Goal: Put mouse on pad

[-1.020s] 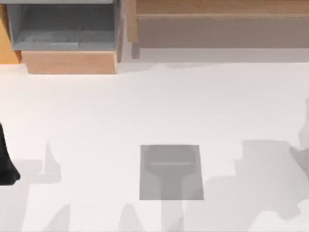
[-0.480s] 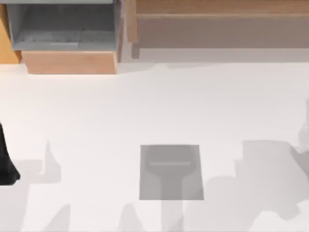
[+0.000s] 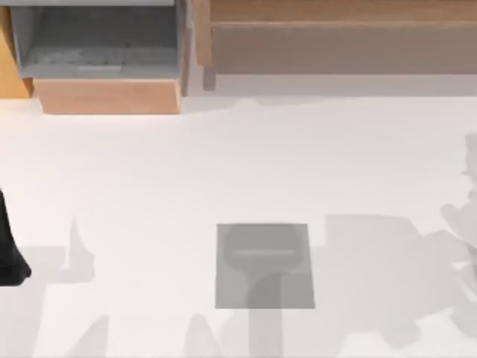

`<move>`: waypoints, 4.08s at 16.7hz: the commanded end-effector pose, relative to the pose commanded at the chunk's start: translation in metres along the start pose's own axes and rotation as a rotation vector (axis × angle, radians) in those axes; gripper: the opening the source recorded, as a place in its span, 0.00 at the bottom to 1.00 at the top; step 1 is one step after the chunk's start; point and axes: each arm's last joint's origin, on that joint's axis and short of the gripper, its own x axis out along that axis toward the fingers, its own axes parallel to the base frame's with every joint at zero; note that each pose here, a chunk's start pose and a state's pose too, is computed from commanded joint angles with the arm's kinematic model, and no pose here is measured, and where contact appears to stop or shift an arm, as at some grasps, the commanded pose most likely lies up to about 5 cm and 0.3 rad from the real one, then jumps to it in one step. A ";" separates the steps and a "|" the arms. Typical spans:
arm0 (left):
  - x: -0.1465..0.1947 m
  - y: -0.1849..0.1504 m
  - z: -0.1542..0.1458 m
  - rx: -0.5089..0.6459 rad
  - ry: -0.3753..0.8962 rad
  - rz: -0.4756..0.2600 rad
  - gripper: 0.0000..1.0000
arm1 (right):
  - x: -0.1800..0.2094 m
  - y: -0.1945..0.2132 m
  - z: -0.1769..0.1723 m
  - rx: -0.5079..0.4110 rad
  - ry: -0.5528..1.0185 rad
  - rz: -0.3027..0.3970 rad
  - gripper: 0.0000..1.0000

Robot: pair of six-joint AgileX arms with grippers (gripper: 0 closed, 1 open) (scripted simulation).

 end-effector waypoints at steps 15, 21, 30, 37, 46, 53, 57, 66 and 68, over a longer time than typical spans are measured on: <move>0.000 0.000 0.000 0.000 0.000 0.000 1.00 | -0.038 -0.029 0.027 0.096 0.005 0.000 0.00; 0.000 0.000 0.000 0.000 0.000 0.000 1.00 | -0.034 -0.087 0.099 0.411 0.006 0.028 0.00; 0.000 0.000 0.000 0.000 0.000 0.000 1.00 | -0.008 -0.129 0.231 1.256 0.070 0.100 0.00; 0.000 0.000 0.000 0.000 0.000 0.000 1.00 | -0.008 -0.137 0.289 1.836 0.047 0.065 0.00; 0.000 0.000 0.000 0.000 0.000 0.000 1.00 | -0.014 -0.140 0.301 2.028 -0.002 0.047 0.00; 0.000 0.000 0.000 0.000 0.000 0.000 1.00 | -0.003 -0.143 0.300 2.045 0.009 0.080 0.00; 0.000 0.000 0.000 0.000 0.000 0.000 1.00 | 0.016 -0.141 0.301 2.052 0.053 0.144 0.00; 0.000 0.000 0.000 0.000 0.000 0.000 1.00 | 0.023 -0.140 0.302 2.035 -0.002 0.096 0.00; 0.000 0.000 0.000 0.000 0.000 0.000 1.00 | 0.025 -0.141 0.302 2.030 -0.016 0.058 0.00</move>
